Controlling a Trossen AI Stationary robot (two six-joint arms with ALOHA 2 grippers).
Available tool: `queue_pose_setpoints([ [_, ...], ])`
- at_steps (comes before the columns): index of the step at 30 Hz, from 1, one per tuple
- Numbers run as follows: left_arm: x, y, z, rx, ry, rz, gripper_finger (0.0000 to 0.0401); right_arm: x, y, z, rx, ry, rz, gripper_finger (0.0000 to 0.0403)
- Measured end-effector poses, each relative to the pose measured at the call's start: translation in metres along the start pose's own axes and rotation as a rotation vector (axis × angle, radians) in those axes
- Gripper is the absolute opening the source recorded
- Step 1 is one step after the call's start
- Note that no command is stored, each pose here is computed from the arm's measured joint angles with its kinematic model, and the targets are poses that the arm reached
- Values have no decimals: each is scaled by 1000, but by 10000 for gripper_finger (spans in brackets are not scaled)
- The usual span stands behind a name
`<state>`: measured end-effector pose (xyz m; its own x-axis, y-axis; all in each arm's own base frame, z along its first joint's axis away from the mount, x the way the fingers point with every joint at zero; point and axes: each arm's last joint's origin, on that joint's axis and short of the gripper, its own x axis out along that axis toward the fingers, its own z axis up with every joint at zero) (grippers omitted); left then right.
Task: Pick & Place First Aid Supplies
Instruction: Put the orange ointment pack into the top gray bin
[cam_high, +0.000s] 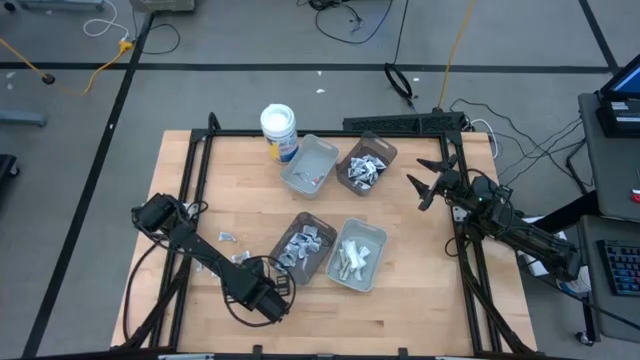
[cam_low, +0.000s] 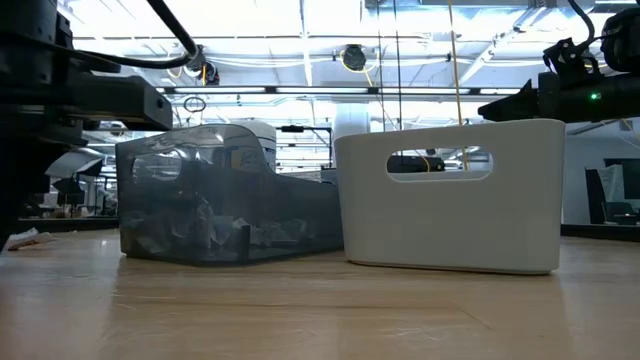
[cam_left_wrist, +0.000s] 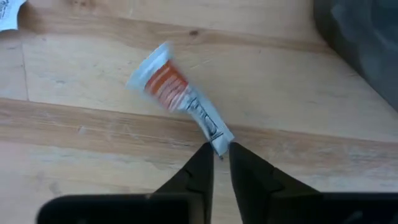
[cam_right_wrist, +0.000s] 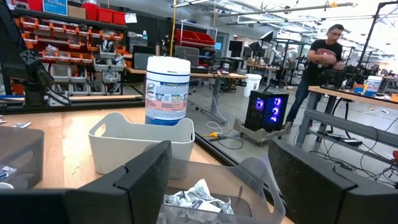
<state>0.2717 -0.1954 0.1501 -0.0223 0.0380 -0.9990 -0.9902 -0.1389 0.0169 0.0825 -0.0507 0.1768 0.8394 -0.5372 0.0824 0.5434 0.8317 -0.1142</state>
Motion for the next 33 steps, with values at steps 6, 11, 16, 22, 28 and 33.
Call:
queue_pose_setpoints([
  [6, 0, 0, 0, 7, 0, 0, 7, 0, 0, 0, 0, 0, 0, 263],
  [11, 0, 0, 0, 10, 0, 0, 10, 0, 0, 0, 0, 1, 0, 263],
  [16, 0, 0, 0, 14, 1, 0, 3, 0, 0, 0, 0, 1, 0, 263],
  [22, -10, 13, -7, -20, 7, -6, 2, 0, 0, 0, 0, 0, 0, 263],
  [28, -26, 27, -9, -7, 8, -27, 1, 0, 0, 0, 0, 1, 0, 263],
  [33, -46, 32, -1, -7, -21, -109, 1, 0, 0, 0, 0, 1, 0, 263],
])
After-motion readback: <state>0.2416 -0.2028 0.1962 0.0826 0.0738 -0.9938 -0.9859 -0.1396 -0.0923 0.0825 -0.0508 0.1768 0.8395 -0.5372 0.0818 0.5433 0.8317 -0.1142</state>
